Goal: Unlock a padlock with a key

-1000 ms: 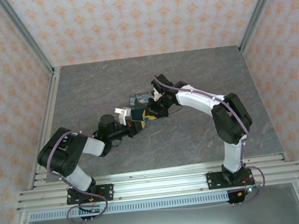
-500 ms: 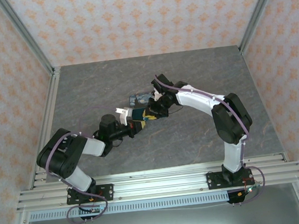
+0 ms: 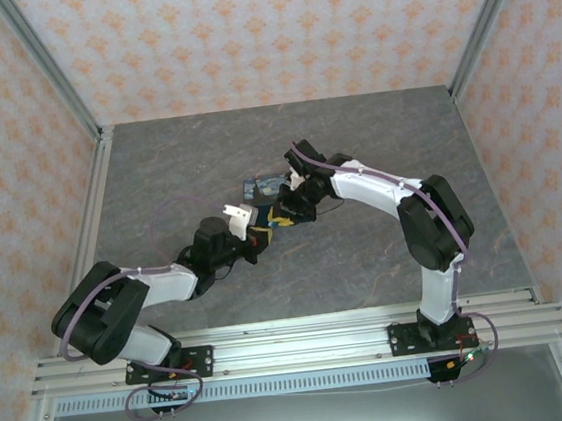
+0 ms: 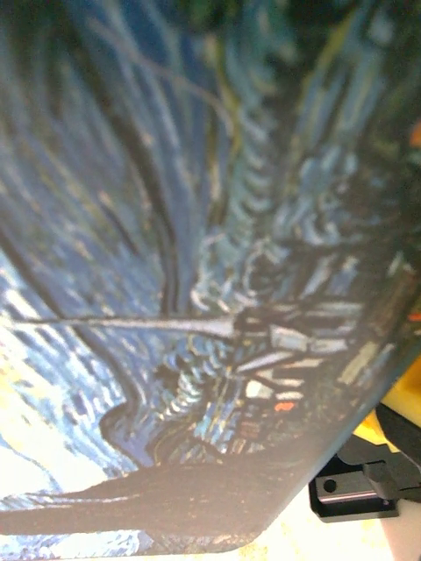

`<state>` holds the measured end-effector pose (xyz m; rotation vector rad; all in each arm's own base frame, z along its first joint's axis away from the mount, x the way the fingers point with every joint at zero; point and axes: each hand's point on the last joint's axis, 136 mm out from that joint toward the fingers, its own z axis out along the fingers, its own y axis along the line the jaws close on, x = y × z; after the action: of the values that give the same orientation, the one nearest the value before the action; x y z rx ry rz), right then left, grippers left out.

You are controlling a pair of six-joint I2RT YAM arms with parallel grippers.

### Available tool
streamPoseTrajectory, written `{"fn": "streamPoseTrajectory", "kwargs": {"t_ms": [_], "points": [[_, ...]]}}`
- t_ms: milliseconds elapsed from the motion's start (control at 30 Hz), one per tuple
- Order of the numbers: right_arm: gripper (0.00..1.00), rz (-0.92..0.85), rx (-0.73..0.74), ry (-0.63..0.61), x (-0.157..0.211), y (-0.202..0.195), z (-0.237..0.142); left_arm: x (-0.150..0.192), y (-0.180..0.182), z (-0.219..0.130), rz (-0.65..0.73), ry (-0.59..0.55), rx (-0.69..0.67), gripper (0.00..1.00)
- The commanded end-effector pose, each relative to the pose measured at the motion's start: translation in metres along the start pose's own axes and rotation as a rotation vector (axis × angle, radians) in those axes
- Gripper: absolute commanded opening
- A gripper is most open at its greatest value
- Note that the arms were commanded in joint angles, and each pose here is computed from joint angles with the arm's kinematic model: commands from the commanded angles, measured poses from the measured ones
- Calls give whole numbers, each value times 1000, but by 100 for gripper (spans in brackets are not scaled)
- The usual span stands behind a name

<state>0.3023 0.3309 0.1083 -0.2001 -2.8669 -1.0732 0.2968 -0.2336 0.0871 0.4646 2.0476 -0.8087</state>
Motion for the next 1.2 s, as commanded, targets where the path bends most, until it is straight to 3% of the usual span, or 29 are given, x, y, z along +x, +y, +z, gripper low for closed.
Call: {"fn": "streamPoseTrajectory", "kwargs": {"t_ms": [0, 733, 867, 1167], "points": [[0, -27, -72, -24, -4, 20, -4, -10, -12, -1, 143, -26, -27, 0], [0, 42, -30, 3, 1, -2, 10, -2, -39, 4, 568, 14, -270, 0], [3, 69, -19, 0, -1, -10, 17, 13, -32, 10, 545, 37, -280, 0], [1, 89, 10, 10, 5, -29, 33, 36, -25, 27, 332, -22, -232, 0]]}}
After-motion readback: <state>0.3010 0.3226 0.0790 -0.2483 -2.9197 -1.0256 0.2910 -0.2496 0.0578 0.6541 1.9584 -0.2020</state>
